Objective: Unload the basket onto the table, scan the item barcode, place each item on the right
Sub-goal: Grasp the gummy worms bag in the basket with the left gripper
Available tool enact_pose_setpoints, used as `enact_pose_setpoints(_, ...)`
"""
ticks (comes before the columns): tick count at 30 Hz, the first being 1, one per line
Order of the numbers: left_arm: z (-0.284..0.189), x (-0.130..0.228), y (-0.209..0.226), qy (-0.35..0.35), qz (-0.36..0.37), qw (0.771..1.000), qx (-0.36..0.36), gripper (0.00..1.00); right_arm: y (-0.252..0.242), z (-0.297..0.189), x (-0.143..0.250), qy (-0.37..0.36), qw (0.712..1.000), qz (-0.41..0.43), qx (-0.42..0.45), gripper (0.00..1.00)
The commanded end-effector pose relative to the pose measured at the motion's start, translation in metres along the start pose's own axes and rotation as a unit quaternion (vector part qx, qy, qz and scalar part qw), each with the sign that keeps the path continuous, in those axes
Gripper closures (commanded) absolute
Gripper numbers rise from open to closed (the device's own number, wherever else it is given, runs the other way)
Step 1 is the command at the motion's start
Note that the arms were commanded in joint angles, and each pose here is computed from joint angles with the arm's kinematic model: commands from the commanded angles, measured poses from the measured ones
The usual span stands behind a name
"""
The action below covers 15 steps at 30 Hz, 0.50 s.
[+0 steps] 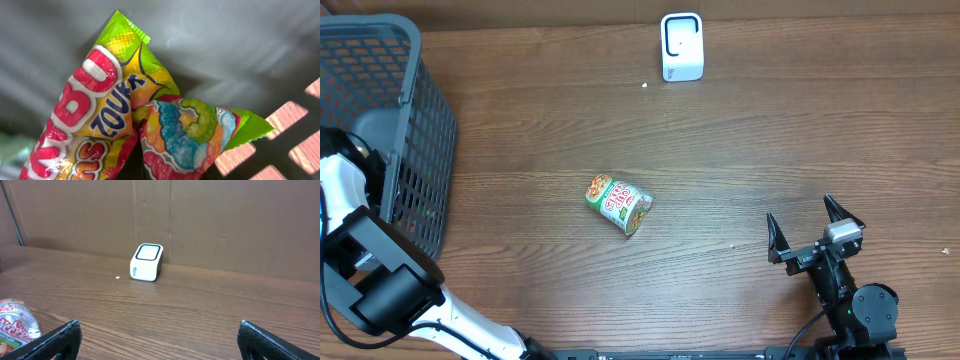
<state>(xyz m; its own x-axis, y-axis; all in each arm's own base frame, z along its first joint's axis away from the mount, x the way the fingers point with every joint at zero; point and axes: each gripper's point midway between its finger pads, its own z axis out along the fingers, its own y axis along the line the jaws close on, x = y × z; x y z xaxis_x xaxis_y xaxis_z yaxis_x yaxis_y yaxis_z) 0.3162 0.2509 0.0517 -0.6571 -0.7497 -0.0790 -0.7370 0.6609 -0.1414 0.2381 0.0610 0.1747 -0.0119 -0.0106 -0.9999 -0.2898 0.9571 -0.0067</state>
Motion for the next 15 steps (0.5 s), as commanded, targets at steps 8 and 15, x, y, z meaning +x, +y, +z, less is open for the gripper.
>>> enact_pose_setpoints(8,-0.156,-0.058,-0.032,-0.106,-0.031,0.993,0.030,0.96,0.000,0.000,0.002,-0.001,1.000,0.001,0.002,0.00)
enact_pose_setpoints(15,-0.244,-0.054,-0.050,-0.186,-0.014,0.981,0.047,0.96,0.000,0.000,0.002,-0.001,1.000,0.001,0.002,0.00)
